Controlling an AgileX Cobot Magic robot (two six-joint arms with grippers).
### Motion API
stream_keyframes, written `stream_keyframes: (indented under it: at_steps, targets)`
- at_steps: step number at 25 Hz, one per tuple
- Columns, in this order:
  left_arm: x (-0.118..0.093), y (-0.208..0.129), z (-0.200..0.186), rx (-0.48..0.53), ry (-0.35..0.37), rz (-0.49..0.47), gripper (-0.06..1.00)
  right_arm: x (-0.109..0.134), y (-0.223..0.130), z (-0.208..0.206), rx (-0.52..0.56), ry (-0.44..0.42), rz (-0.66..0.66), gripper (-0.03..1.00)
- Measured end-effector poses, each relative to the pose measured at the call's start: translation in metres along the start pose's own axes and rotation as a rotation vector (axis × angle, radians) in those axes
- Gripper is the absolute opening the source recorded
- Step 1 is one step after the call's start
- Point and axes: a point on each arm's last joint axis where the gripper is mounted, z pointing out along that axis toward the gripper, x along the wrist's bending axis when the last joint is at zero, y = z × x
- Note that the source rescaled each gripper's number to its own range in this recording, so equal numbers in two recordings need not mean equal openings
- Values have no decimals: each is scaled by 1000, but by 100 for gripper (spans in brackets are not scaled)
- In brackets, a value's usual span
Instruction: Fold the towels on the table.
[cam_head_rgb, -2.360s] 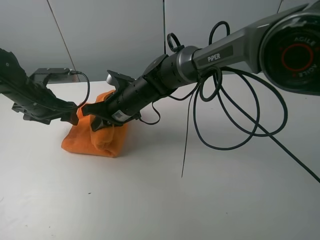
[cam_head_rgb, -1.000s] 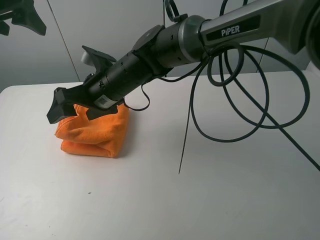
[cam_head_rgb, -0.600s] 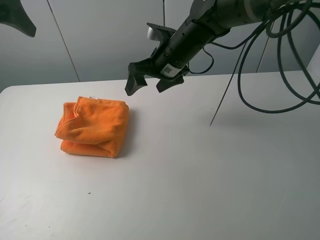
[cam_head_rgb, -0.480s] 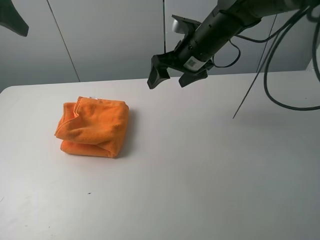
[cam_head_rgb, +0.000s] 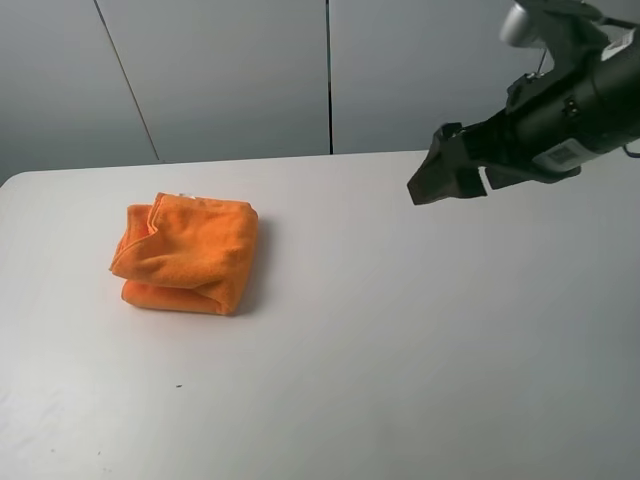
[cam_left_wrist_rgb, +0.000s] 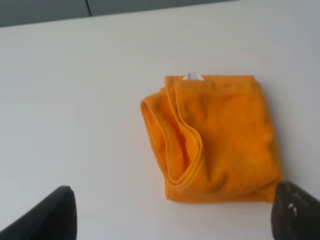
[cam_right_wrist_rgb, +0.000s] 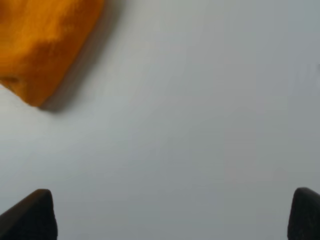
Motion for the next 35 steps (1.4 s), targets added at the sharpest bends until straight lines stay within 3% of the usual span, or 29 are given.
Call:
stream_keyframes:
  at_steps: [9,17,25,35]
  targets:
    - [0,-93,-51,-168,-9,-17,99,15,-78,-111,-307,-62,-65,100]
    - [1,-146,-69,-325,-15,12,99,1,-143,-133,-280,-235,-64,100]
    - [1,-167,-55,-223,-25,38,99,-3,-173,-132,-356,-255,-78,100]
    - [0,-168,-53,-215,-28,36,99,-3,-178,-136,-392,-257,-81,100]
